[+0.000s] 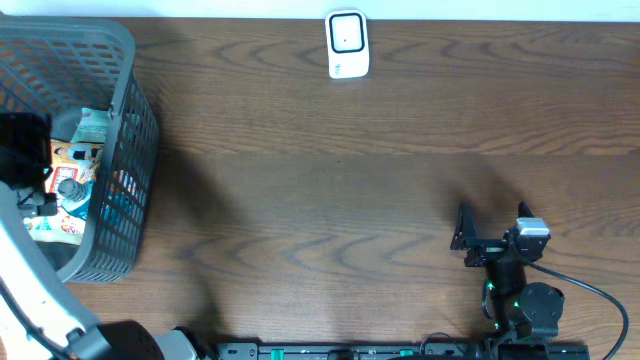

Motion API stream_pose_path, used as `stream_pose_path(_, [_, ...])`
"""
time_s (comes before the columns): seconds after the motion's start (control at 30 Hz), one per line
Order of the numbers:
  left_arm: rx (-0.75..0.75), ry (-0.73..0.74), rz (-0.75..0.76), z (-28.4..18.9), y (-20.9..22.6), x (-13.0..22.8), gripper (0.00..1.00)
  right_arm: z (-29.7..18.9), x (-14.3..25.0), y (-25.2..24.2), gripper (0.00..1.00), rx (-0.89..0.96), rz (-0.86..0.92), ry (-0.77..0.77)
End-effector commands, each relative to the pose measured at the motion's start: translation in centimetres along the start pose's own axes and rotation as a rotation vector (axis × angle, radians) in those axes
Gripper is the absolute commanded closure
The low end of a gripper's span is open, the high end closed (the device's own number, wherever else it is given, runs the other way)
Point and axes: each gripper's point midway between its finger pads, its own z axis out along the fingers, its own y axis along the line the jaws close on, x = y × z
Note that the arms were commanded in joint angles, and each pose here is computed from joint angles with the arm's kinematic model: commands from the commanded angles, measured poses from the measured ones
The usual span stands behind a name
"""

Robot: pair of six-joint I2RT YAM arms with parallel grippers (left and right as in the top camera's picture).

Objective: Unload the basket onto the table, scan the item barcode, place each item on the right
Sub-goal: 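Move the left gripper up and into the grey basket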

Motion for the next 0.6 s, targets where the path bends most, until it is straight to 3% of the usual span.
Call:
stream_pose_path(0.0, [-0.029, 0.055, -0.025, 0.9, 0.3, 0.4, 0.02, 0.0, 0.0, -0.2, 0.01, 0.010, -0.006, -0.001])
stream_pose_path(0.13, [-0.119, 0.102, -0.176, 1.0, 2.2, 1.6, 0.02, 0.0, 0.0, -0.2, 0.01, 0.009, -0.006, -0.001])
stream_pose_path(0.27, [-0.140, 0.101, -0.204, 0.9, 2.6, 1.7, 0.02, 0.0, 0.0, -0.2, 0.01, 0.010, -0.006, -0.002])
stream_pose_path(0.57, [-0.304, -0.051, -0.326, 1.1, 5.8, -0.3, 0.02, 0.0, 0.0, -0.2, 0.01, 0.009, -0.006, -0.001])
